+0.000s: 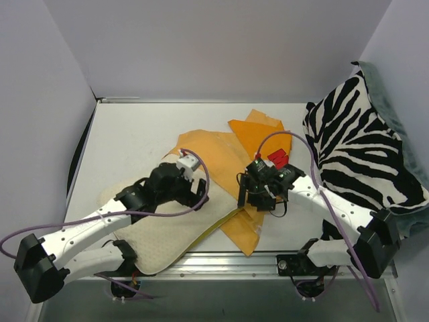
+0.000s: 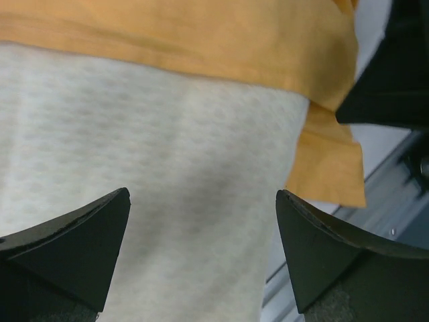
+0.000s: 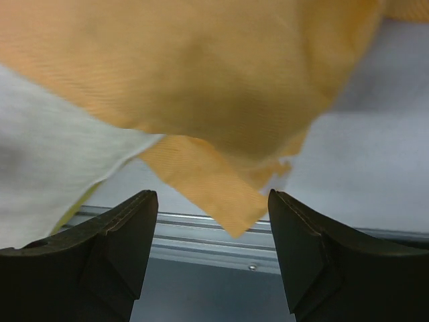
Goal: Put the pillow into the pillowcase
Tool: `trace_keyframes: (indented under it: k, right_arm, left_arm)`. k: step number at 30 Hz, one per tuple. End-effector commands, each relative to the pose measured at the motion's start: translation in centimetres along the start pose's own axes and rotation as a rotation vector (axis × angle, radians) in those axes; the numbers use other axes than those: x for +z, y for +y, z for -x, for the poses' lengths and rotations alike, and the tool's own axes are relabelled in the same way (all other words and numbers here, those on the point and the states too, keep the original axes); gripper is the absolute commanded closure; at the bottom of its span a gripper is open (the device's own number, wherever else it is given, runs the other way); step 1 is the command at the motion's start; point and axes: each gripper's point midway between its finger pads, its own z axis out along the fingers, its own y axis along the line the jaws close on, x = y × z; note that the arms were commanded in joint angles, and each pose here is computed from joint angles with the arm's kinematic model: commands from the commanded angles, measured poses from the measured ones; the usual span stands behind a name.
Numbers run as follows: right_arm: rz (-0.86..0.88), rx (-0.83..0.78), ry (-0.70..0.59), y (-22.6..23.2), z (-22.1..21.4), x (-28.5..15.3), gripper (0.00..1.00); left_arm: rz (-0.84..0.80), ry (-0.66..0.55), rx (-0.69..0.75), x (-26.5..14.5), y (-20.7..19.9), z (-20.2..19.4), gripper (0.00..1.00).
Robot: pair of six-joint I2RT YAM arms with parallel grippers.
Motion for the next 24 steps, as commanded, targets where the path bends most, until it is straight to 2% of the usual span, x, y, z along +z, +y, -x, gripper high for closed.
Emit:
trace_keyframes:
  k: [1,4,10,12,13,15,16,17,18,19,21,23,24]
  right_arm:
    - [-0.175,0.109,0.007,-4.7,-2.7,0.9,0.32]
    - [-0.204,0.153,0.007,-5.7,-3.7,1.8,0.32]
    - [-0.183,0.25,0.114,-7.1,-8.1,5.1,0.36]
    - [-0.184,0.272,0.137,-7.6,-9.2,6.7,0.4]
    - [-0.141,0.278,0.138,-6.8,-9.2,7.5,0.41]
    - [-0.146,0.289,0.161,-7.4,-10.3,8.9,0.46]
    - [-0.094,0.298,0.139,-6.3,-9.7,9.6,0.5]
    - [-0.068,0.292,0.146,-5.8,-9.9,10.0,0.56]
    - [-0.06,0.287,0.15,-5.6,-10.0,10.5,0.75]
    - [-0.037,0.276,0.146,-4.8,-9.7,10.7,0.85]
    - [0.038,0.229,0.135,-2.4,-9.0,10.6,1.0]
    - [0.138,0.132,0.081,1.7,-6.8,9.1,1.0]
    - [0.173,0.055,0.064,3.6,-6.8,8.1,1.0]
  left_arm:
    - [-0.068,0.218,0.101,0.1,-2.9,-5.4,0.02]
    - [-0.079,0.325,0.21,1.0,-4.3,-8.1,0.03]
    - [-0.087,0.467,0.29,2.6,-5.2,-12.3,0.03]
    - [0.011,0.473,0.296,3.2,-3.6,-12.8,0.04]
    - [0.042,0.498,0.301,3.6,-2.8,-13.6,0.18]
    - [0.08,0.477,0.284,4.5,-2.1,-13.4,0.37]
    - [0.088,0.469,0.269,5.0,-2.0,-13.1,0.62]
    - [0.091,0.436,0.235,5.7,-1.9,-12.2,0.74]
    - [0.064,0.422,0.193,6.0,-2.5,-11.7,0.88]
    - [0.049,0.404,0.159,6.4,-2.9,-11.1,1.0]
    - [0.001,0.32,0.044,7.4,-3.7,-8.2,1.0]
    - [-0.016,0.186,-0.039,8.2,-3.8,-4.1,1.0]
    - [0.016,0.127,-0.129,8.5,-2.4,-1.8,1.0]
